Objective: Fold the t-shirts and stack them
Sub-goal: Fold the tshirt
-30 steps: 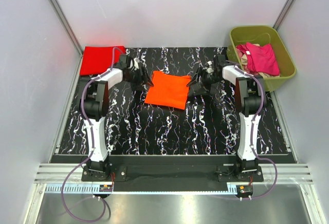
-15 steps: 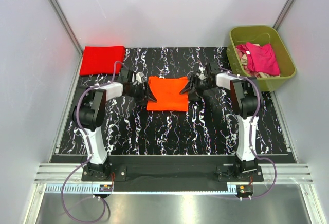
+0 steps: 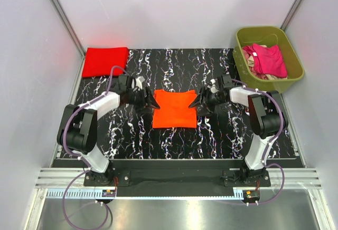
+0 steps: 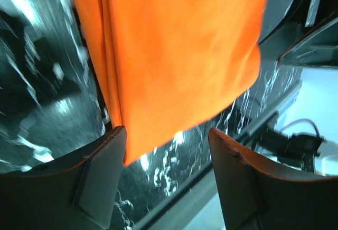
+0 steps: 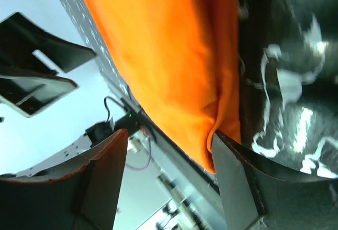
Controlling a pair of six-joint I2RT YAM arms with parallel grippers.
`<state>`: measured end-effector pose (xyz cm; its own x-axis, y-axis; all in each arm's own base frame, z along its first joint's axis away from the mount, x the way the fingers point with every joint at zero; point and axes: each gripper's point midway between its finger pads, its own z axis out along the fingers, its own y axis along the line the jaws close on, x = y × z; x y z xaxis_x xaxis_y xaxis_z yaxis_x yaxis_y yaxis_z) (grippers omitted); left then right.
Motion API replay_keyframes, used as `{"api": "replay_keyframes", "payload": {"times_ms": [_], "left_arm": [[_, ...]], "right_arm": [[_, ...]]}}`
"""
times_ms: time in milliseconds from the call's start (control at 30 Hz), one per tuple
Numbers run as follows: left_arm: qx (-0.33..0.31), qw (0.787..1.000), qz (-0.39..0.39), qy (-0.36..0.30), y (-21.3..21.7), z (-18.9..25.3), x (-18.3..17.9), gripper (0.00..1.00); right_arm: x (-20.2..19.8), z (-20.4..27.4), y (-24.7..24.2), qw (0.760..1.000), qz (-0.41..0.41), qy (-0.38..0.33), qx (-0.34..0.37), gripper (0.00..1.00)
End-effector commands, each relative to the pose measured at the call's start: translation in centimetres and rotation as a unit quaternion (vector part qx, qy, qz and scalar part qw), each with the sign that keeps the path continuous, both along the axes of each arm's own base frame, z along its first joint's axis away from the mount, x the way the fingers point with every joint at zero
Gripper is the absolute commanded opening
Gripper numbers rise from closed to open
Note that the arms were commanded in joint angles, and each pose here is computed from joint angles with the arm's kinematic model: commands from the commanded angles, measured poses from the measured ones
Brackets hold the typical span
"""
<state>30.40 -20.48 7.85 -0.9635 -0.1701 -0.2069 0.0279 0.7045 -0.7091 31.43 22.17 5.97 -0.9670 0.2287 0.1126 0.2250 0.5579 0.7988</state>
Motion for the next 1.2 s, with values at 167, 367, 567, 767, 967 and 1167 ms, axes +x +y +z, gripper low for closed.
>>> {"api": "replay_keyframes", "payload": {"times_ms": [167,367,567,767,967,1167], "left_arm": [[0.041,0.995,0.01,-0.091,0.5,1.8,9.7,0.57],[0.044,0.996,0.006,-0.073,-0.4,-0.4,12.1,0.56],[0.056,0.996,0.008,-0.072,-1.0,-1.3,12.8,0.5],[0.058,0.996,0.012,-0.069,-1.2,-1.8,13.7,0.49],[0.057,0.996,0.019,-0.069,-1.4,-1.8,14.8,0.47],[0.048,0.997,0.018,-0.057,-1.8,-2.0,14.8,0.29]], "right_arm": [[7.5,0.5,-1.9,0.992,0.008,-0.087,-0.088,0.67],[9.2,-0.2,-2.5,0.989,0.017,-0.092,-0.111,0.57],[10.1,-0.7,-2.5,0.988,0.023,-0.097,-0.118,0.48],[10.7,-1.3,-2.4,0.988,0.028,-0.097,-0.119,0.47],[11.4,-1.5,-2.1,0.988,0.032,-0.098,-0.111,0.41],[11.8,-0.7,-1.8,0.989,0.032,-0.1,-0.101,0.11]]}}
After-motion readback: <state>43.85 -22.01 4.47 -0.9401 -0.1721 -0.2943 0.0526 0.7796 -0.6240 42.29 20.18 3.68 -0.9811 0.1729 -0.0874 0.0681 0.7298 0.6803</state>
